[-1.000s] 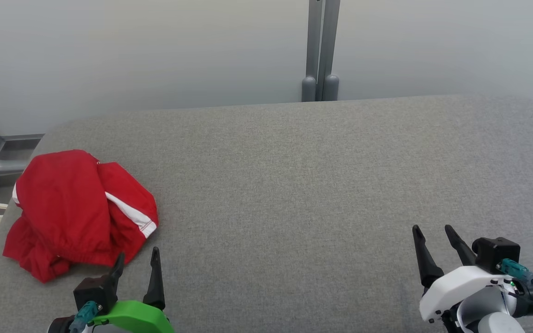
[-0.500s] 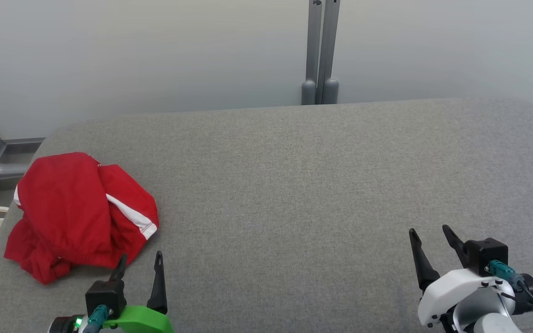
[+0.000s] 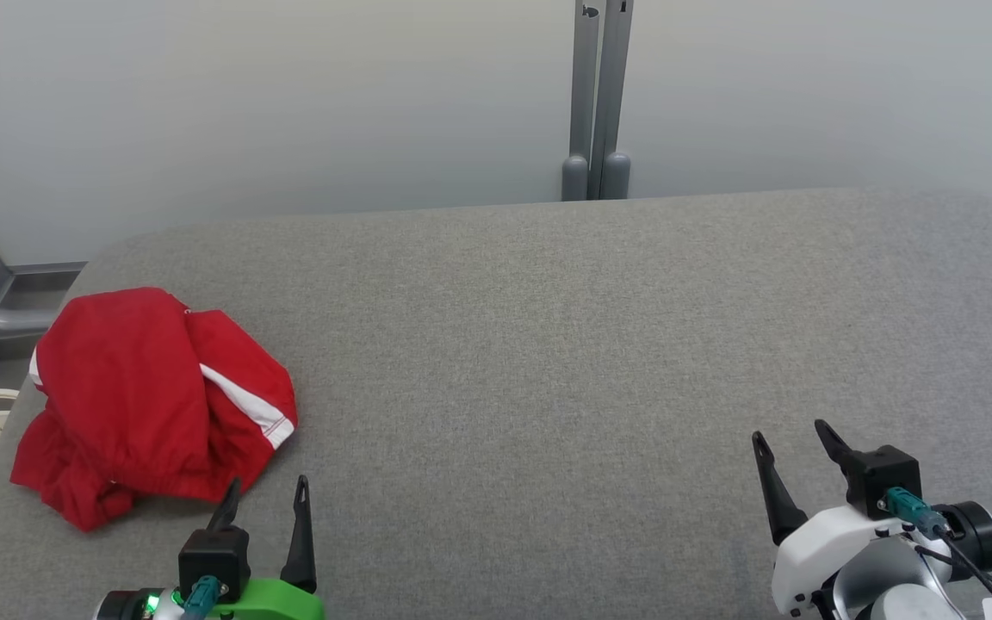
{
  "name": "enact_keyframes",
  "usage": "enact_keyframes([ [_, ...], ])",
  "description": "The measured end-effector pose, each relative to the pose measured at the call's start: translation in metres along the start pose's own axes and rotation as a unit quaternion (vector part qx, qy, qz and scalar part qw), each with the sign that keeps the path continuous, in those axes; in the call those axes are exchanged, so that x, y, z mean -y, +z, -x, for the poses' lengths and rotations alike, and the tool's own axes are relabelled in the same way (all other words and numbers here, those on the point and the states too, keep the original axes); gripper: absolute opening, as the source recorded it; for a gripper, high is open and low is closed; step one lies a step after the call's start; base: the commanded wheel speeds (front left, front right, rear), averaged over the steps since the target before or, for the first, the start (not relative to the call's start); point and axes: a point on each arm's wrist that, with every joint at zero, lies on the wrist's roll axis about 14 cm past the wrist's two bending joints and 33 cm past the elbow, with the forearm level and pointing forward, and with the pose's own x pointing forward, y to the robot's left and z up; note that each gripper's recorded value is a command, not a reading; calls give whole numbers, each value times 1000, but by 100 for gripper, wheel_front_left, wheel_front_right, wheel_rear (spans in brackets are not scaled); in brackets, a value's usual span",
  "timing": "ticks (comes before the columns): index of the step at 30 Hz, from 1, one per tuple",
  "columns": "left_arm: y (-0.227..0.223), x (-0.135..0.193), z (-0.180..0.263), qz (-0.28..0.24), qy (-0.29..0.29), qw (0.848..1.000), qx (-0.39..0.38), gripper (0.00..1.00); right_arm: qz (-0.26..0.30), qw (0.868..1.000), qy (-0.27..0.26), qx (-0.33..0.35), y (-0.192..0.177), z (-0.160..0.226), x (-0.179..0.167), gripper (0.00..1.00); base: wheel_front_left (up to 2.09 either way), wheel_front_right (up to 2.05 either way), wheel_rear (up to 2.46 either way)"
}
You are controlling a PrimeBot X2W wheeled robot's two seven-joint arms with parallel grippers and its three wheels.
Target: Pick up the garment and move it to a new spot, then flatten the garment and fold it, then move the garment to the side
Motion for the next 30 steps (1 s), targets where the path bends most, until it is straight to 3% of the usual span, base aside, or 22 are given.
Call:
enact_keyframes([
  [20,-2,-3,4,5,7,1000,0,100,5,1000,6,1,0,0,-4,100,0,0,0],
  [30,-6,-28,22,2,48,999,-2,100,1,999,51,8,2,-11,-33,100,0,0,0],
])
